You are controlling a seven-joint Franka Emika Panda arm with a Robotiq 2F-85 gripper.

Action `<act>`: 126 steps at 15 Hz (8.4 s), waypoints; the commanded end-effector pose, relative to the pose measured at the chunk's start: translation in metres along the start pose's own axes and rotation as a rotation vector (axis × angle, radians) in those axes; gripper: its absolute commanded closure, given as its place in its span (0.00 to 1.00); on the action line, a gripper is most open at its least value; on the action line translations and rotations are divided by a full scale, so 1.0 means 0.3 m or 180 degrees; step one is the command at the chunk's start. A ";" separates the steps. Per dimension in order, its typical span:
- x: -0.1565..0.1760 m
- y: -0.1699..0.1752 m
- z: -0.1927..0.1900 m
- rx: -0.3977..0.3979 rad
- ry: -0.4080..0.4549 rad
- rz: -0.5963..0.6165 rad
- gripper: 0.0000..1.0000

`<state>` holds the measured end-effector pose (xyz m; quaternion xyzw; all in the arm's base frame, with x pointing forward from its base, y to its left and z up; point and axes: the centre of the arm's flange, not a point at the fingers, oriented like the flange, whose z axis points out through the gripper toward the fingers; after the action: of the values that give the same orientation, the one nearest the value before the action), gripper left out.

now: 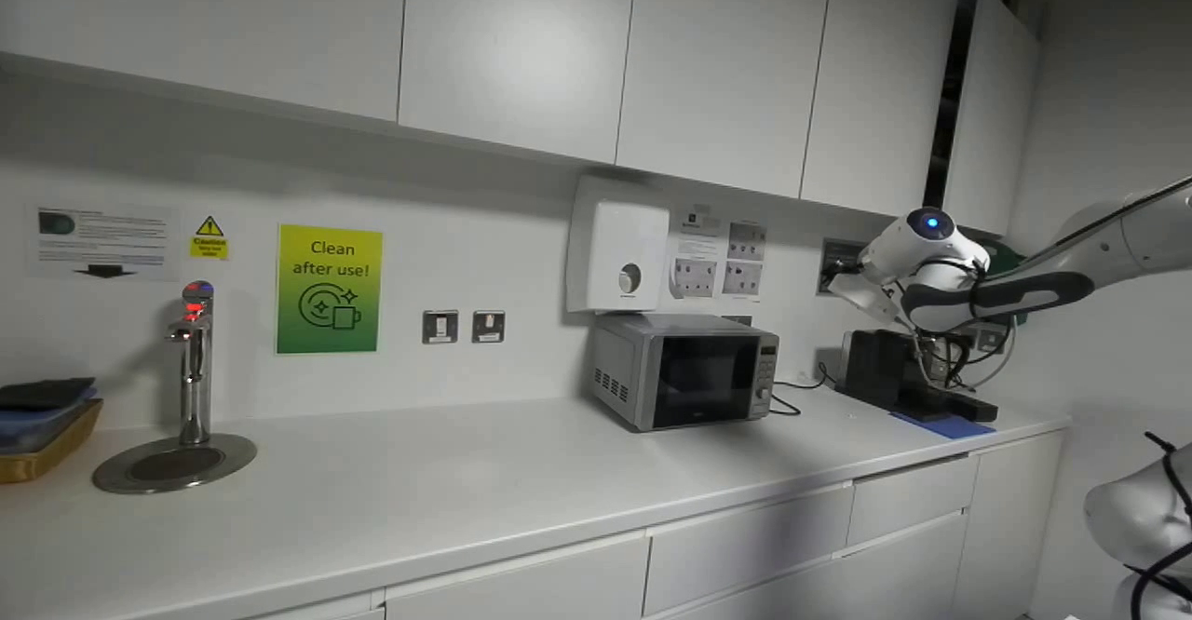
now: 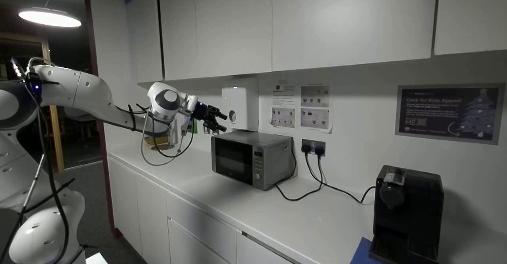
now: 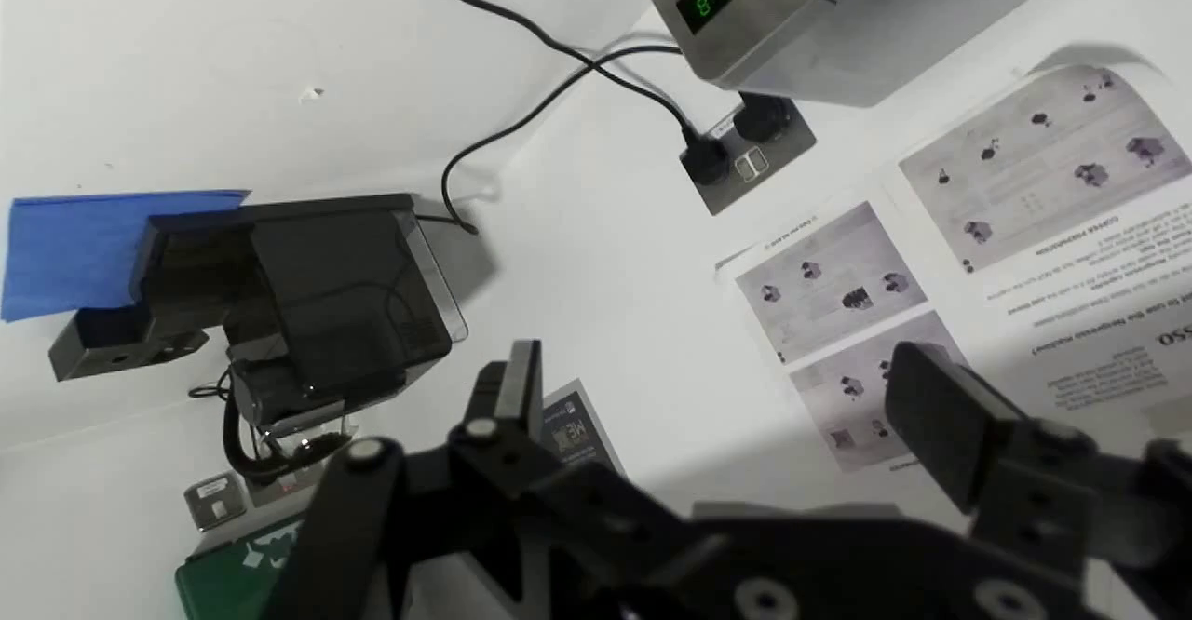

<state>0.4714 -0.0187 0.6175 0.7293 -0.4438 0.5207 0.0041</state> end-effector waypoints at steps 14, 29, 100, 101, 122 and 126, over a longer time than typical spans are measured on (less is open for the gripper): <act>0.175 -0.145 -0.039 0.0712 0.0025 0.0412 0.00; 0.446 -0.083 0.181 0.0681 0.1195 0.1180 0.00; 0.690 -0.289 0.369 0.2632 0.0081 0.2456 0.00; 0.693 -0.290 0.373 0.2671 0.0012 0.2562 0.00; 0.569 -0.373 0.467 0.3095 -0.0394 0.2788 0.00; 0.569 -0.354 0.512 0.3132 -0.0348 0.2746 0.00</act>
<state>0.6736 -0.1336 0.7362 0.4361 -0.4256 0.5625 -0.5588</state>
